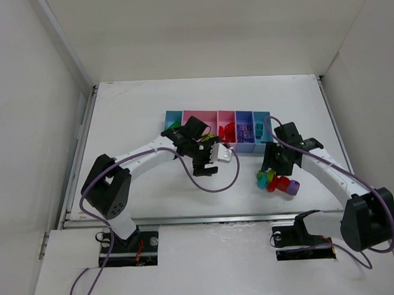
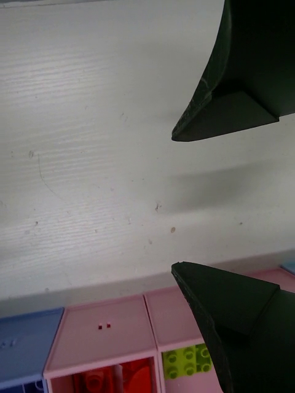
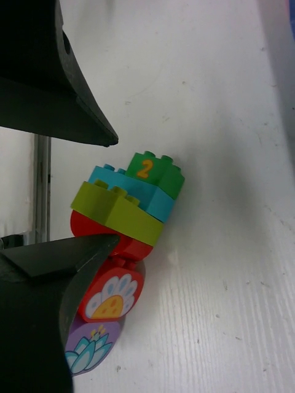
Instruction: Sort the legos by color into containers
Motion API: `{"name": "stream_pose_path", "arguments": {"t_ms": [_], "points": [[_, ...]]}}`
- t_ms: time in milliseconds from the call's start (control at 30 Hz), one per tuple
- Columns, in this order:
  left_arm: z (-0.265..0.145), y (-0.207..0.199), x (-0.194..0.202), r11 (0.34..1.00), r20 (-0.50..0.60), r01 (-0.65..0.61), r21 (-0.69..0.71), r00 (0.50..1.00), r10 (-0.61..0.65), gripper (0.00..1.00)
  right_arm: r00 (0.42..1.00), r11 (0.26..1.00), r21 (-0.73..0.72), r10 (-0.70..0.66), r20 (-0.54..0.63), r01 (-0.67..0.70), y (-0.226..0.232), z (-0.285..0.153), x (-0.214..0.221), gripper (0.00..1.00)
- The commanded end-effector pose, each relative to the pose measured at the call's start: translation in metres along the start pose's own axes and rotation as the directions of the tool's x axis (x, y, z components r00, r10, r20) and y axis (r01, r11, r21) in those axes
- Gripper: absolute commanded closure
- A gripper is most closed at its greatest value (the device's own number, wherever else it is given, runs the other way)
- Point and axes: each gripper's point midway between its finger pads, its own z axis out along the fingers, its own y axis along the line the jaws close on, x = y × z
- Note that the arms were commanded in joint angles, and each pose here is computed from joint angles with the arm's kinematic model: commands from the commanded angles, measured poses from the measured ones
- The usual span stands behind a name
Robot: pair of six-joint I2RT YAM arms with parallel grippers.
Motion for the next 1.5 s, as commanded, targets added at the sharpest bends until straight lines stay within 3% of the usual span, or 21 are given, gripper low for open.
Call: {"name": "stream_pose_path", "arguments": {"t_ms": [0,133,400,600,833,1033,1267,1467], "points": [[-0.015,0.008,-0.012,0.998,0.047,-0.011,-0.069,0.999,0.014,0.23,0.998,1.000,0.003,0.016,0.054,-0.017,0.008,0.009,-0.012,0.36],[-0.023,0.017,-0.016,0.993,0.060,0.022,-0.118,0.998,-0.015,0.23,1.000,0.998,0.054,-0.019,0.020,0.018,0.006,0.019,-0.004,0.38],[-0.024,0.015,-0.010,0.993,0.053,0.024,-0.119,0.998,-0.018,0.23,1.000,0.998,0.063,-0.017,0.024,0.015,0.008,0.019,0.002,0.58],[-0.024,0.015,-0.010,0.993,0.052,0.015,-0.119,0.999,-0.009,0.23,0.999,0.999,0.031,-0.043,0.004,0.043,0.020,0.021,0.009,0.60],[-0.022,0.011,-0.008,0.994,0.057,0.019,-0.105,0.998,-0.013,0.23,0.996,0.993,-0.073,-0.087,0.030,0.089,0.047,0.016,0.002,0.99],[-0.028,0.011,-0.031,0.997,0.133,-0.012,-0.079,0.991,0.023,0.22,0.976,0.958,-0.207,-0.174,0.130,0.198,0.101,-0.020,-0.021,1.00],[-0.034,0.013,-0.065,0.993,0.201,-0.075,-0.088,0.975,0.092,0.00,0.944,0.903,-0.311,-0.229,0.238,0.298,0.166,-0.063,-0.040,1.00],[-0.035,0.044,-0.064,0.974,0.188,0.080,-0.214,0.981,-0.039,0.01,0.933,0.883,-0.330,-0.261,0.249,0.335,0.187,-0.065,-0.040,1.00]]}}
